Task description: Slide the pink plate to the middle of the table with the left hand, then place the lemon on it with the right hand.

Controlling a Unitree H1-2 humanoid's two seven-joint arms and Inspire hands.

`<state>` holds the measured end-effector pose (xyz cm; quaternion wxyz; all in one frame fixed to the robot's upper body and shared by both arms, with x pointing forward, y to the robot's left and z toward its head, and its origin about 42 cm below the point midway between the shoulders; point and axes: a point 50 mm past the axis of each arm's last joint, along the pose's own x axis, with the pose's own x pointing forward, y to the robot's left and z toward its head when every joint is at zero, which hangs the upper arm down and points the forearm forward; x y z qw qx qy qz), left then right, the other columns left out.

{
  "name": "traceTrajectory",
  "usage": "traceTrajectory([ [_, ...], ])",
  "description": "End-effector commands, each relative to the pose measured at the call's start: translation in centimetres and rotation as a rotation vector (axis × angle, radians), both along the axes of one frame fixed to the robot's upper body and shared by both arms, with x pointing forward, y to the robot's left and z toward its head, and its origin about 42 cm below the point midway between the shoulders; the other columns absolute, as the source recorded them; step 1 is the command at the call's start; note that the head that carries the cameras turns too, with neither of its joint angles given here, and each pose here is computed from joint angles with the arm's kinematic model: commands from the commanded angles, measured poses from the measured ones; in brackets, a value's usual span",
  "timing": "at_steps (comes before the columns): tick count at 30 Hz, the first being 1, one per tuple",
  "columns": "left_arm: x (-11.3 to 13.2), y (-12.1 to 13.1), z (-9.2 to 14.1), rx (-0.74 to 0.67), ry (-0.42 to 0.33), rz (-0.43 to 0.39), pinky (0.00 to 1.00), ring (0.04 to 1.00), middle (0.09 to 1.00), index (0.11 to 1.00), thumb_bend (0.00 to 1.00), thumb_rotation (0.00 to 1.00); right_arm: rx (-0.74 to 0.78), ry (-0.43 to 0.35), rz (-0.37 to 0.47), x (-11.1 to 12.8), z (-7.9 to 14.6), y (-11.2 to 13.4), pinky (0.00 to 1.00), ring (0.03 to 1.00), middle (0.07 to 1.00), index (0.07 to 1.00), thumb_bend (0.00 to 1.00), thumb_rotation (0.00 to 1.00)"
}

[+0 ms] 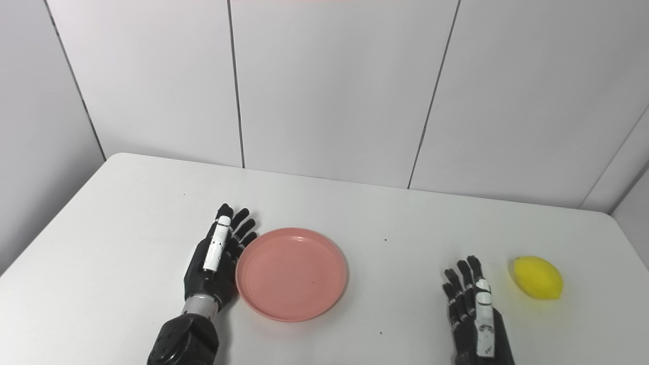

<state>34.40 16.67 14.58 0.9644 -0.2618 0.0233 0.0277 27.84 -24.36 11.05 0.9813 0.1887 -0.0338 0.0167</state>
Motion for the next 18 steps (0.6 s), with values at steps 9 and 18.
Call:
traceTrajectory([
  [9,-0.4,-2.8,0.8,-0.077,-0.047,-0.023,0.97,0.909,0.894,0.974,0.55,0.63,0.030,0.078,0.007,-1.4,-1.9,1.4,0.99,0.937,0.968,0.976,0.68,0.84],
  [18,-0.6,-4.0,0.7,-0.091,-0.059,-0.027,1.00,0.935,0.924,1.000,0.52,0.63,0.008,0.077,0.004,-1.4,-1.6,1.7,0.97,0.930,0.963,0.972,0.69,0.85],
])
